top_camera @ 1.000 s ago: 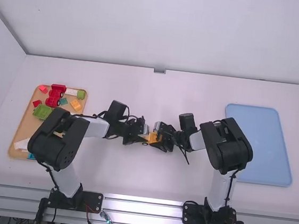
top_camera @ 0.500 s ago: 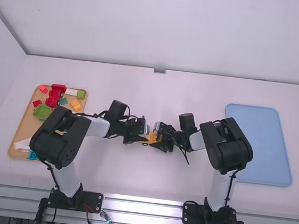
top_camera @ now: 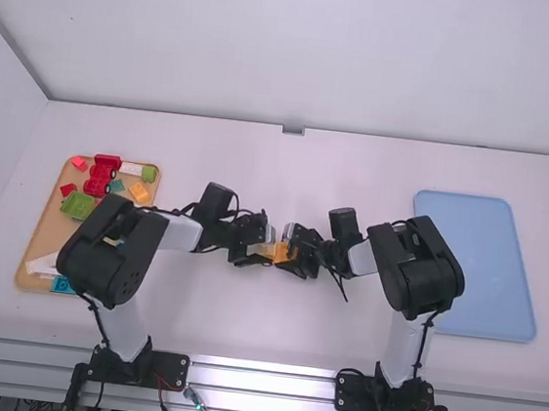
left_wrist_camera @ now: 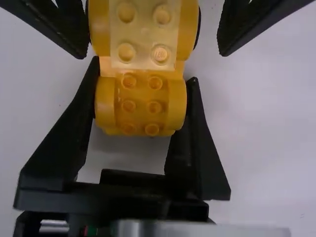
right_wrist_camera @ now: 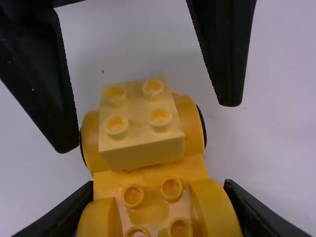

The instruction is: Assemble lego blocks to make yellow taxi

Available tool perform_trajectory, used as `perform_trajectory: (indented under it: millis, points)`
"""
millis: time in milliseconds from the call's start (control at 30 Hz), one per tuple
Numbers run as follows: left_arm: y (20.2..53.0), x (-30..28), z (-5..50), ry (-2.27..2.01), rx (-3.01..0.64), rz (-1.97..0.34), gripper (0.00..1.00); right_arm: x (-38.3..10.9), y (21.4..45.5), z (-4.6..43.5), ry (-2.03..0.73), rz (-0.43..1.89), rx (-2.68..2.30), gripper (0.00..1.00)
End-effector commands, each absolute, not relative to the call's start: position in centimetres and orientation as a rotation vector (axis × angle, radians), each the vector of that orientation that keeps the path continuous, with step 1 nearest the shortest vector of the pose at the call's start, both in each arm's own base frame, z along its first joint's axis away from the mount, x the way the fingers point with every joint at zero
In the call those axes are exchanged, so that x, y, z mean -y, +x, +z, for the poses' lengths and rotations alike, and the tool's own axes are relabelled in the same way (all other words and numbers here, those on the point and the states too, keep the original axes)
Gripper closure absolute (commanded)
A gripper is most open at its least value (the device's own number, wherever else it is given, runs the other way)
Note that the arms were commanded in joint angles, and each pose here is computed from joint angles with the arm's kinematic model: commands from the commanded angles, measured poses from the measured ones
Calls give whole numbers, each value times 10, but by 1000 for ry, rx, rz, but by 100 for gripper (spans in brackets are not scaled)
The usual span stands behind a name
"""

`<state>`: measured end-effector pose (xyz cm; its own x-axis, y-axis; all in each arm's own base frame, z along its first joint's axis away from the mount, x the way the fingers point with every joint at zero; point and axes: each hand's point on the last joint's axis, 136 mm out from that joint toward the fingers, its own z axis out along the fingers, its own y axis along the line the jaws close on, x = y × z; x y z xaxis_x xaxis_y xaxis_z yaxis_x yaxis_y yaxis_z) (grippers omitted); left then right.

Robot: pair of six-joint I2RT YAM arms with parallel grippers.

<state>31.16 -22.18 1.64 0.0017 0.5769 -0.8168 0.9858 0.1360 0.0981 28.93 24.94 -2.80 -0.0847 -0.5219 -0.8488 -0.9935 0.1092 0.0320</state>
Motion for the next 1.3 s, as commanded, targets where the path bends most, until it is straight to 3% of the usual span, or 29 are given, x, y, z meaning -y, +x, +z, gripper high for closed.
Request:
perform_trajectory:
  millis: [0, 133, 167, 200, 1267]
  points:
    - [308, 228, 45, 1498, -1595, -755, 34, -251, 290, -30, -1492, 880, -1701, 46]
    - [310, 230, 64, 1475, -1568, -746, 73, -251, 290, -30, -1491, 881, -1701, 46]
    - [311, 230, 65, 1458, -1583, -755, 92, -251, 290, -30, -1491, 880, -1701, 45]
    - [312, 229, 64, 1445, -1603, -761, 98, -251, 290, -30, -1491, 880, -1701, 45]
    - [279, 207, -37, 1544, -2002, -739, 98, -254, 288, -30, -1504, 879, -1692, 45]
